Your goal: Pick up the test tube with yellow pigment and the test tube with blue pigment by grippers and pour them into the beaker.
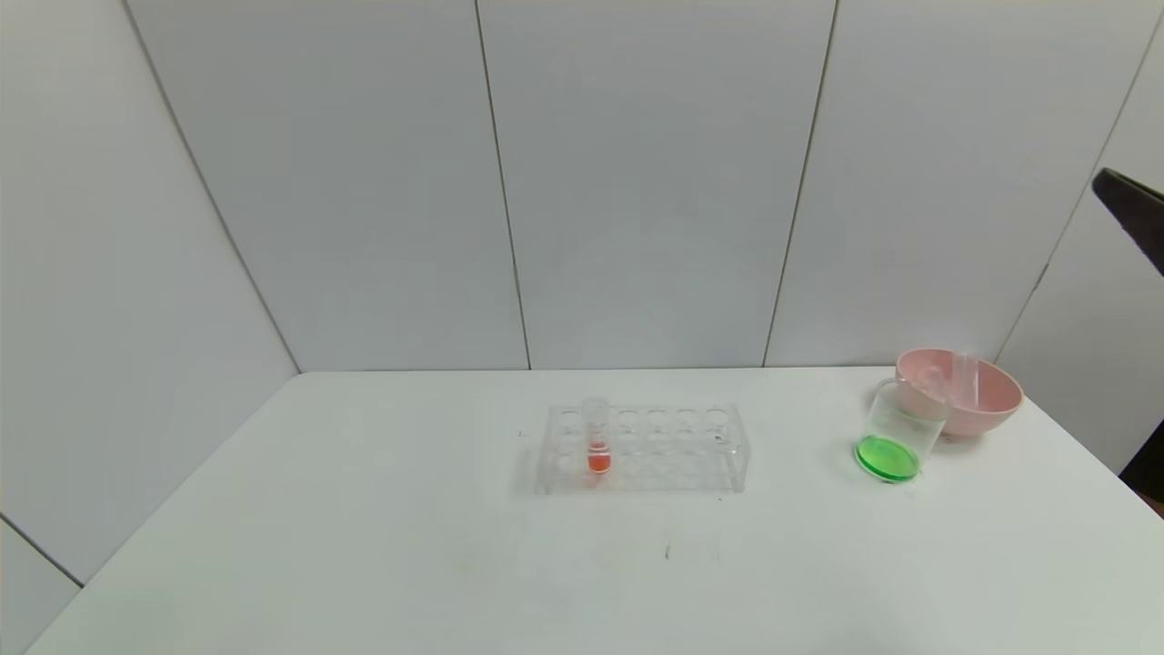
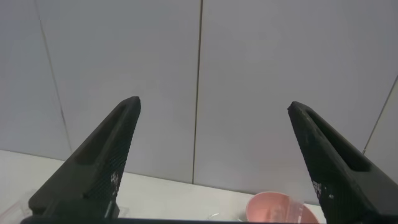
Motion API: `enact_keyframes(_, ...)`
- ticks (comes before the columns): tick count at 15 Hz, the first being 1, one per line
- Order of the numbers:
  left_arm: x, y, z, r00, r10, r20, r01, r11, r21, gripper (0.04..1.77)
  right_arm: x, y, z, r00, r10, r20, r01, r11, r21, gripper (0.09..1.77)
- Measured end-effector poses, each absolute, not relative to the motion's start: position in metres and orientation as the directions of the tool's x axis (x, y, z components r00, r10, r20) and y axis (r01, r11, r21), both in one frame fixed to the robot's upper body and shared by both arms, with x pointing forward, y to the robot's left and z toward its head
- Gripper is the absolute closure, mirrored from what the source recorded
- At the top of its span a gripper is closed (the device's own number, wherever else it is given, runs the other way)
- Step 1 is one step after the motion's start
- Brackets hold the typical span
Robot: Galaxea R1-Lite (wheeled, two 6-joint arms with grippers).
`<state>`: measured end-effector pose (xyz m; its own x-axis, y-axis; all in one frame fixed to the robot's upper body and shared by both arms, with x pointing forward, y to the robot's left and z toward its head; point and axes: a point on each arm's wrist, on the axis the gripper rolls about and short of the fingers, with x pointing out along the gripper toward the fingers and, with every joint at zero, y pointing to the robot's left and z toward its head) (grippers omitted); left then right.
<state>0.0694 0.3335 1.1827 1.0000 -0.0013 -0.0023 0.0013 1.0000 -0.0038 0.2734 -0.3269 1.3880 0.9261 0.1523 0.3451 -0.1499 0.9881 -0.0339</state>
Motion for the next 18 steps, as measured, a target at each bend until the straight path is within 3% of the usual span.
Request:
enact_keyframes(5,0.069,0.334,1.183,1.000,-0.002,-0.002,0.002,1.000,-0.004,0.05,0.185,-0.331,1.375,0.889,0.152,0.432,-0.140,0.988,-0.059,0.16)
enact_keyframes(11,0.069,0.334,1.183,1.000,-0.002,-0.002,0.002,1.000,-0.004,0.05,0.089,-0.334,1.341,0.907,0.143,0.396,-0.128,0.990,-0.064,0.16)
enact_keyframes(14,0.069,0.334,1.183,1.000,-0.002,-0.002,0.002,1.000,-0.004,0.05,0.047,-0.333,1.311,0.887,0.178,0.426,-0.149,0.984,-0.101,0.16)
enact_keyframes(18,0.069,0.334,1.183,1.000,-0.002,-0.002,0.002,1.000,-0.004,0.05,0.047,-0.332,1.257,0.912,0.209,0.353,-0.178,0.977,-0.119,0.16)
